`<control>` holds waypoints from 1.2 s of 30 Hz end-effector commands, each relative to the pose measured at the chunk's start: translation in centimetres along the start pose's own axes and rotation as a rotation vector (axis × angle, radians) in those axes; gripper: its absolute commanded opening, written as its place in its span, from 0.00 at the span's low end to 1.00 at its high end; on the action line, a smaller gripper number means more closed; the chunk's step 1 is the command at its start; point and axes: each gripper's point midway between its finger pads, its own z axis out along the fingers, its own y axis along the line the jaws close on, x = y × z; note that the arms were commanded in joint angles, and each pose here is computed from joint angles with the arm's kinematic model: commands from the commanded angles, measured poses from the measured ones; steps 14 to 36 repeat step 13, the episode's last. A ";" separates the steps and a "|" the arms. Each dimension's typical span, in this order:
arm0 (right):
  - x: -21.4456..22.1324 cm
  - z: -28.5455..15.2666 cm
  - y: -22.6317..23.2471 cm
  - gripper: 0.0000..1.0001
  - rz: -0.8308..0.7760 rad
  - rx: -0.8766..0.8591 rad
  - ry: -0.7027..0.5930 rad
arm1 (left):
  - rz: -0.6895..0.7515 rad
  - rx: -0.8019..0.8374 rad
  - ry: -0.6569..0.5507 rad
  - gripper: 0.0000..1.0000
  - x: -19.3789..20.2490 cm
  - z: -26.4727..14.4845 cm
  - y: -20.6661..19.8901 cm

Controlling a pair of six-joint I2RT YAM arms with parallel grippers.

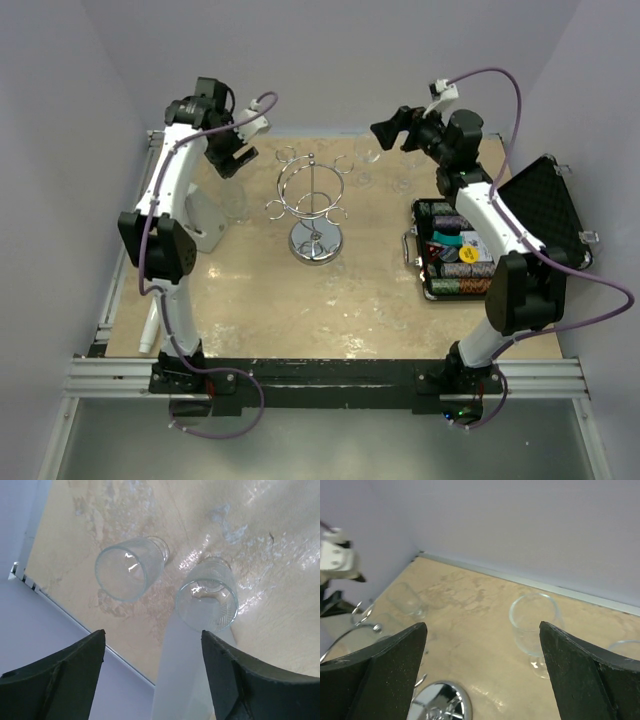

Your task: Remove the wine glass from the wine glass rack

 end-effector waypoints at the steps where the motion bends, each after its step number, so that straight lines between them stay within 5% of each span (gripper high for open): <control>1: -4.9 -2.0 -4.3 0.98 -0.051 0.338 -0.047 | -0.168 -0.159 -0.228 0.91 -1.8 -6.5 3.3; 2: -5.6 -2.7 -5.2 0.99 -0.051 0.416 -0.064 | -0.204 -0.183 -0.265 0.99 -1.8 -7.2 3.9; 12: -8.1 -6.9 -8.5 0.98 -0.105 0.720 -0.068 | -0.507 -0.406 -0.557 1.00 1.0 -12.8 8.9; 36: -8.4 -7.0 -8.6 0.98 -0.112 0.731 -0.075 | -0.522 -0.417 -0.562 1.00 1.5 -12.9 8.7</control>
